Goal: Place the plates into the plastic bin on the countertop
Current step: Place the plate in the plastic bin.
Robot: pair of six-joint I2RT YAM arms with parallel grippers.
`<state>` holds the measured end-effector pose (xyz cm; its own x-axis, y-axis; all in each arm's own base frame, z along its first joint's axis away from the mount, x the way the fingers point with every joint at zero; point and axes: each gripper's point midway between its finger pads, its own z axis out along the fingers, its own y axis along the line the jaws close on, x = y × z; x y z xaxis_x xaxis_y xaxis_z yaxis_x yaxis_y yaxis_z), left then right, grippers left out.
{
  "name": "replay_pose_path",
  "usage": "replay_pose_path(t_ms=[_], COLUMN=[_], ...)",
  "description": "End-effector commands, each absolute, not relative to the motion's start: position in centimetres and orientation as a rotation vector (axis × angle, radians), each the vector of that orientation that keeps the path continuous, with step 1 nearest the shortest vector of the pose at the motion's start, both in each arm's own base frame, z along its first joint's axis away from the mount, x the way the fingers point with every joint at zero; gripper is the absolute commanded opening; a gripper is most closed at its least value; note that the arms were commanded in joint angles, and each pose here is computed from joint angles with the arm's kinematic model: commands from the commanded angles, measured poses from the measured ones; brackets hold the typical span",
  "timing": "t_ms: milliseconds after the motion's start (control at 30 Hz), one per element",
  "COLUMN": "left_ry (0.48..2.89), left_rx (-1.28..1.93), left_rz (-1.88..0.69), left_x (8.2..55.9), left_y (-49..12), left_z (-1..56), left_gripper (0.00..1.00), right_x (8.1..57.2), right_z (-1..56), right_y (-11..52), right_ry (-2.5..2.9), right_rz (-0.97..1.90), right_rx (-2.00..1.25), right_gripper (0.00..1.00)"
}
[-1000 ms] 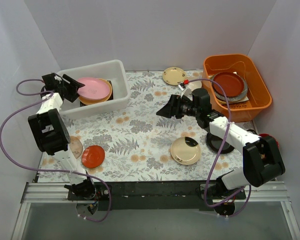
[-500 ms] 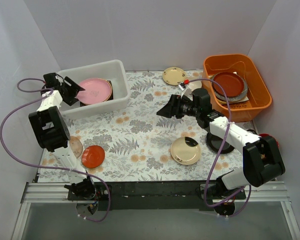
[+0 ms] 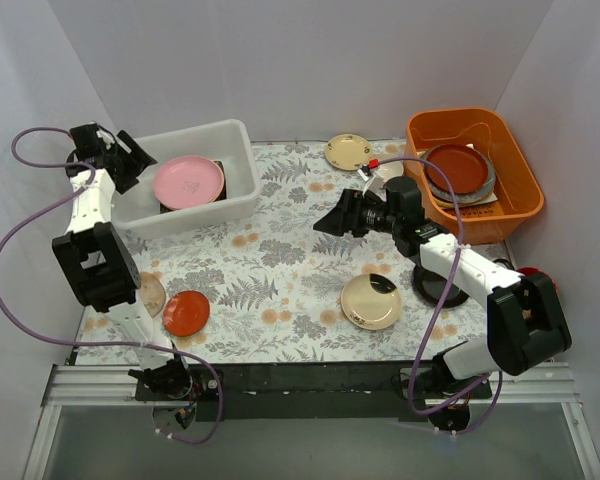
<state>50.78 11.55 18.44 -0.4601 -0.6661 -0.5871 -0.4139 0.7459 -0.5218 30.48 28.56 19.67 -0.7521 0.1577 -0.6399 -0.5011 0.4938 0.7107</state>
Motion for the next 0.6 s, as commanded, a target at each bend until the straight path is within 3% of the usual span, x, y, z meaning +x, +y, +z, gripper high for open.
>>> replay_pose_path(t_ms=[0, 300, 567], left_ry=[2.009, 1.986, 2.047], left_rx=[-0.716, -0.536, -0.393], left_rz=[-0.404, -0.593, -0.673], left_x=[49.2, 46.2, 44.0], left_y=[10.6, 4.4, -3.6], left_z=[25.8, 29.7, 29.2], left_gripper=[0.73, 0.70, 0.69], right_x=[30.1, 29.3, 28.0], right_z=[21.6, 21.5, 20.7], right_y=[28.2, 27.3, 26.0], right_ry=[2.018, 2.045, 2.078], right_rz=[1.275, 1.235, 1.187], right_rx=[-0.320, -0.312, -0.281], right_gripper=[0.80, 0.80, 0.80])
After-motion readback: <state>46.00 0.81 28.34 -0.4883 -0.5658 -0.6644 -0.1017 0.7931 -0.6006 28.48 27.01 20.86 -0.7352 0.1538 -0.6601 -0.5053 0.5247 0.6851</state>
